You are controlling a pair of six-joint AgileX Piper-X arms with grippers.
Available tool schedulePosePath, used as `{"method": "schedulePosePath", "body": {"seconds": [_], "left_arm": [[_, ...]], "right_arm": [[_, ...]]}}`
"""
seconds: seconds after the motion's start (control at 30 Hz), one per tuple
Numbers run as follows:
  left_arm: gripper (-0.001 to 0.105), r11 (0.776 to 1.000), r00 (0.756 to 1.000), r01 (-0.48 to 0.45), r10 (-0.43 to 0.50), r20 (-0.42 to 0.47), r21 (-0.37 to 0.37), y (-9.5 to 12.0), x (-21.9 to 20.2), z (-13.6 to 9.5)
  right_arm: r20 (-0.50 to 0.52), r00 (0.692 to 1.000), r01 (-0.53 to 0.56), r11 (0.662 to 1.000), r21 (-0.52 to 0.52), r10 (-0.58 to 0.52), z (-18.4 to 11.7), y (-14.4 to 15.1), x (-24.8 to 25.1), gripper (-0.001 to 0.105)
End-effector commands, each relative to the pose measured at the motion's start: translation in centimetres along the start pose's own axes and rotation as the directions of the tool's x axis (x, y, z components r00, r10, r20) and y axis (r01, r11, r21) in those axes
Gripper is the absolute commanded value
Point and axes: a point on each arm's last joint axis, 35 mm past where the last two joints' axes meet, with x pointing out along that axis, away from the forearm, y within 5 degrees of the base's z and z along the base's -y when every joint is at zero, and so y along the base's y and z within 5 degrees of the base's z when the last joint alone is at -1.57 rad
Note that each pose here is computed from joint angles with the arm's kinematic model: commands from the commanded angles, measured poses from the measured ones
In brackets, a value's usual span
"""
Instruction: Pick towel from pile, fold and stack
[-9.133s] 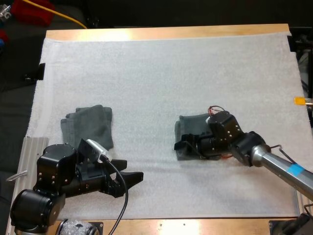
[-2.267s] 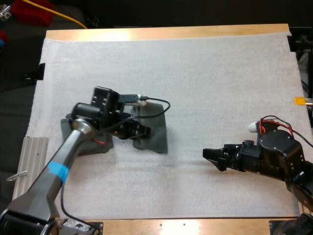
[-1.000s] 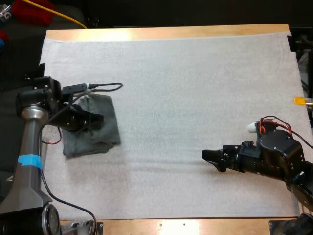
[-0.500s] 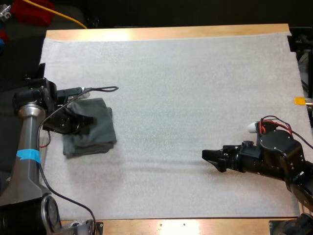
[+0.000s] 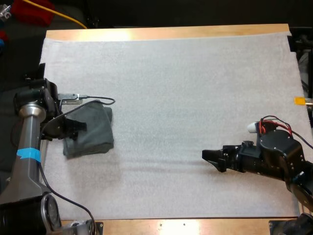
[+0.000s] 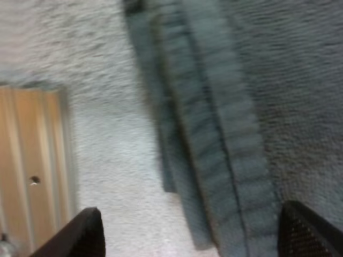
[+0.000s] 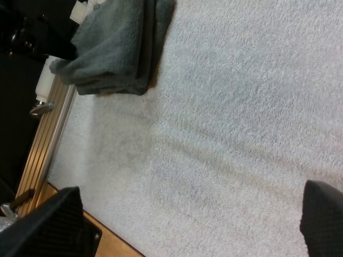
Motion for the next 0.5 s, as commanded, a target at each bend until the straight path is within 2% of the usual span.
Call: {"method": "schedulePosePath", "body": {"seconds": [0.0,0.13,0.23,0.3,0.47], "left_arm": [[0.064,1.0,1.0,-0.021,0.022,0.015,-0.017,0.1,-0.2,0.0],[0.064,0.999,0.998,0.028,-0.026,0.058,-0.027,0.1,-1.2,-0.2],[0.064,0.993,0.989,0.115,-0.113,0.096,-0.011,-0.4,-2.3,-0.5],[0.064,0.988,0.979,0.156,-0.157,0.126,0.019,-1.1,-3.2,-0.9],[0.064,0.978,0.966,0.17,-0.19,0.176,0.123,-3.7,-4.6,-1.5]], "right_arm": [[0.008,1.0,-0.015,1.0,-0.01,0.016,0.1,0.2,-0.2,0.079],[0.008,1.0,-0.015,1.0,-0.01,0.016,0.1,0.2,-0.2,0.079],[0.008,1.0,-0.015,1.0,-0.01,0.016,0.1,0.2,-0.2,0.079],[0.008,1.0,-0.015,1.0,-0.01,0.016,0.1,0.2,-0.2,0.079],[0.008,1.0,-0.015,1.0,-0.01,0.016,0.1,0.2,-0.2,0.079]]}}
